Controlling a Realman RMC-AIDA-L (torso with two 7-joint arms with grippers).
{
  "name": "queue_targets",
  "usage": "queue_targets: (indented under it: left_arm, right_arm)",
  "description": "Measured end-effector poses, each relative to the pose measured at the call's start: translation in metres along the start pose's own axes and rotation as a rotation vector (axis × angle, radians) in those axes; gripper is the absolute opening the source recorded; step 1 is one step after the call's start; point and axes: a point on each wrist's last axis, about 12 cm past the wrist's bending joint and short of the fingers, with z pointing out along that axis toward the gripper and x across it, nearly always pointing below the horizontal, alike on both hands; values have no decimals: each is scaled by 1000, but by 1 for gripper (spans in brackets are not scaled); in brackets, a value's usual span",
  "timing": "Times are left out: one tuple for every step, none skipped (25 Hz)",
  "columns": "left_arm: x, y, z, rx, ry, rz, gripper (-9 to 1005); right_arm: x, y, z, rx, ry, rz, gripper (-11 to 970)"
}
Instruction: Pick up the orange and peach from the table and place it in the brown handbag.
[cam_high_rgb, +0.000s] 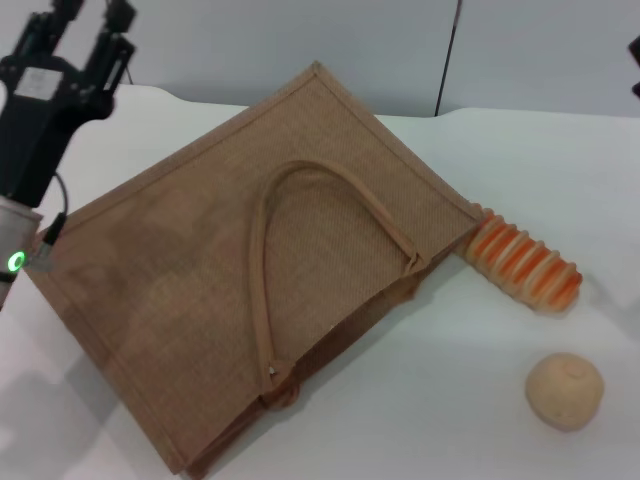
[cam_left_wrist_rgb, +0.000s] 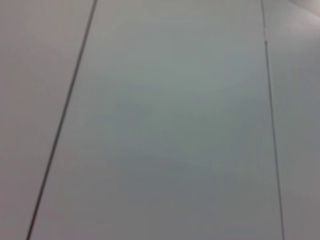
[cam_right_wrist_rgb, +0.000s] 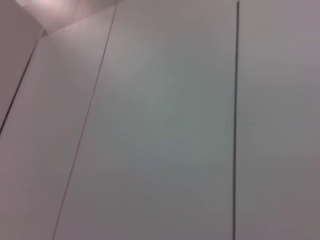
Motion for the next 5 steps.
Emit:
queue_targets:
  left_arm:
    - [0,0,0,0,0,0,625]
    - [-1,2,-3,-16,-7,3,625]
    - [-1,2,-3,-16,-7,3,624]
    - [-2,2,-3,-16,-9,3,624]
    - [-2,2,-2,-13,-9,3,624]
  right_arm:
    - [1,1,1,-4,5,4,856]
    - [3,3,0,-5,16,11,856]
    - [3,3,0,-5,16,11,856]
    - [3,3,-1,-4,20,12,856]
    - [4,3,-1,-2,23,13,856]
